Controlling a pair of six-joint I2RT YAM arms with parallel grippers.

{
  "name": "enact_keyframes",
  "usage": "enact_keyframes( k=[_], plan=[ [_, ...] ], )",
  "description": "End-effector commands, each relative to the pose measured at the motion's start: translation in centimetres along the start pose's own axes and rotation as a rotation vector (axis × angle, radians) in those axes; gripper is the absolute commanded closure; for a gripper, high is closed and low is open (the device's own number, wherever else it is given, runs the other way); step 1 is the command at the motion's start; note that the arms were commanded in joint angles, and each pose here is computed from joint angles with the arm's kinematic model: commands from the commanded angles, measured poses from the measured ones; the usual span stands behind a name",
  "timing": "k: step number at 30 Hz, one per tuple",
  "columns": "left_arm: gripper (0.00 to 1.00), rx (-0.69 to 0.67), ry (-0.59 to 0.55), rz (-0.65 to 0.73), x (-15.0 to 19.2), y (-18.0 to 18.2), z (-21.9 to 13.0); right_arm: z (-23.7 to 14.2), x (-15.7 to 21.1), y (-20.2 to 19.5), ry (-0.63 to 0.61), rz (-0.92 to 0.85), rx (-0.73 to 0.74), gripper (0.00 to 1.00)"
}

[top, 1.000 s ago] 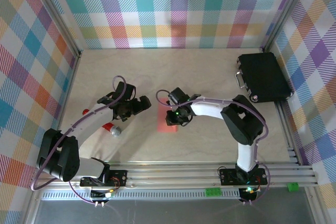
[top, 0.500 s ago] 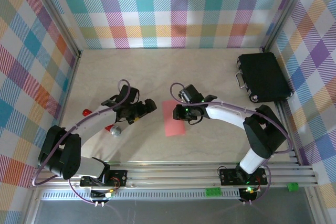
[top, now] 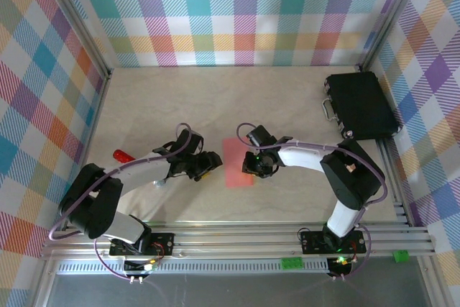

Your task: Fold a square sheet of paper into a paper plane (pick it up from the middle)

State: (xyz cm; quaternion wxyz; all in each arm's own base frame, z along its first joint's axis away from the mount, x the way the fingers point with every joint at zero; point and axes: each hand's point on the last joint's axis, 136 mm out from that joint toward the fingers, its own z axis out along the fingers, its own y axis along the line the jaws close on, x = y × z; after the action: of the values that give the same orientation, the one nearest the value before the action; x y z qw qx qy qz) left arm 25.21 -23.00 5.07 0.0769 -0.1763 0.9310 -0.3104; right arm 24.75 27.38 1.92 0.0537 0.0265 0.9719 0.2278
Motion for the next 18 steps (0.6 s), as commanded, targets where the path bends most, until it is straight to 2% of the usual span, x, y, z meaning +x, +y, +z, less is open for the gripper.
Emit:
enact_keyframes(
  k=[1,9,18],
  plan=[
    [0.49,0.037,0.045,-0.015,1.1,-0.6,0.9,1.1,1.4,-1.0,0.059,0.034,0.015,0.80],
    [0.62,0.023,0.114,-0.001,3.4,-0.4,2.5,1.9,2.6,-2.9,0.093,0.041,0.069,0.81],
    [0.68,0.023,0.168,0.030,4.2,-0.6,3.5,2.0,2.7,-3.1,0.094,0.038,0.071,0.81]
  ],
)
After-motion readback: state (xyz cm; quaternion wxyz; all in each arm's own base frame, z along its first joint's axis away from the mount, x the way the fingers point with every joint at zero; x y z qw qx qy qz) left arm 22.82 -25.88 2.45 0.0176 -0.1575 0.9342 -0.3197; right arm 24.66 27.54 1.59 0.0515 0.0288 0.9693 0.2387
